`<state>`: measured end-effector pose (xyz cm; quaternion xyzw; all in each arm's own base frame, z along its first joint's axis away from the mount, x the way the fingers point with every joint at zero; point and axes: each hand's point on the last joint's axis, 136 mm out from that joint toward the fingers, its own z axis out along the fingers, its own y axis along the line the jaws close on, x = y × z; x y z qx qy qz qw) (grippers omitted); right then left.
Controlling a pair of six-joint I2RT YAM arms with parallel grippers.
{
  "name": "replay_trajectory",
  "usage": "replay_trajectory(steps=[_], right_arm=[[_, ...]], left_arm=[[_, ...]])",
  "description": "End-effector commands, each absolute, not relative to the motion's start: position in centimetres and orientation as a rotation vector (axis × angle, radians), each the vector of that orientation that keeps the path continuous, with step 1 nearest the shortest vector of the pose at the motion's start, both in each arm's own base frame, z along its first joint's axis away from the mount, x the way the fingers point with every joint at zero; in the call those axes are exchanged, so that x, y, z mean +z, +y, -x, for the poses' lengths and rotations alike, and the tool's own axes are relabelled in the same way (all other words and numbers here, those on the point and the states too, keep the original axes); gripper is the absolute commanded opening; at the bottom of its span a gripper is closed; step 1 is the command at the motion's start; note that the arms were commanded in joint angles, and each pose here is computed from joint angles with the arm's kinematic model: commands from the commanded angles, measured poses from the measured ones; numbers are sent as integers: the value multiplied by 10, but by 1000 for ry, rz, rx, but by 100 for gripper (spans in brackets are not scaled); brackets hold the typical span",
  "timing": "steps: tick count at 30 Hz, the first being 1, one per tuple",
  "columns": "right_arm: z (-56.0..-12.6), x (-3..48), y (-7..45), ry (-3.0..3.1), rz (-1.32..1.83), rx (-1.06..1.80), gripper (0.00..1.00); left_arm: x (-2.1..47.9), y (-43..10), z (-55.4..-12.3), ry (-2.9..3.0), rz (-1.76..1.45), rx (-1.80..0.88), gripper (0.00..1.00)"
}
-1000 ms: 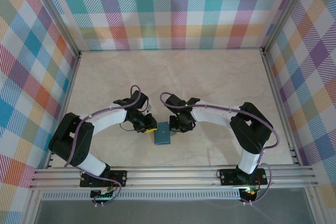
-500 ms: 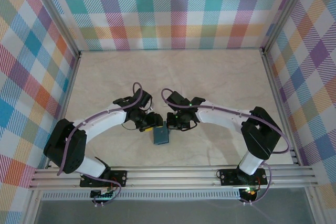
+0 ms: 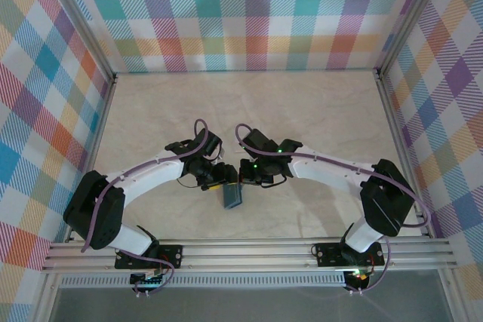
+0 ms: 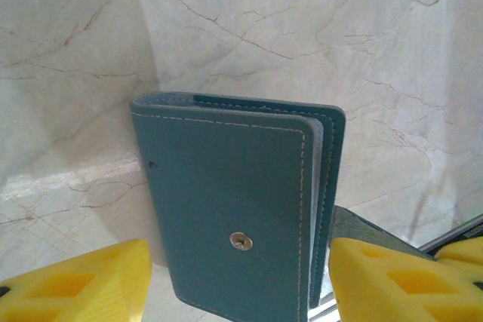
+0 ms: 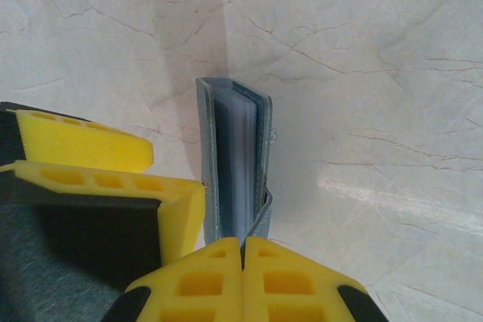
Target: Take the credit cards out of the card holder
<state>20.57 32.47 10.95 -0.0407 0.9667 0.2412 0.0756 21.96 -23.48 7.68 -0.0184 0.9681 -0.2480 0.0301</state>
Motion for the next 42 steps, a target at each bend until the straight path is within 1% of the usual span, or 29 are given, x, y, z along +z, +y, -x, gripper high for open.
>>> replay_trajectory(steps=[1,9,20,22,28,34,42], right_arm=[[-202,118,327,2883,117,771,5],[-202,120,327,2882,115,773,5],[-201,117,323,2888,108,751,5],[-201,117,322,2888,105,748,5],[-201,117,318,2888,106,719,5],[-202,117,316,2886,108,702,5],[-203,118,315,2884,109,691,5]], left_arm=[[80,-236,-219,2996,56,-746,64],[76,-235,-217,3006,47,-739,66],[71,-228,-212,3019,49,-694,60],[73,-224,-212,3014,49,-674,57],[78,-214,-210,3001,52,-619,42],[82,-202,-209,2994,39,-536,30],[79,-195,-206,3005,43,-489,18]])
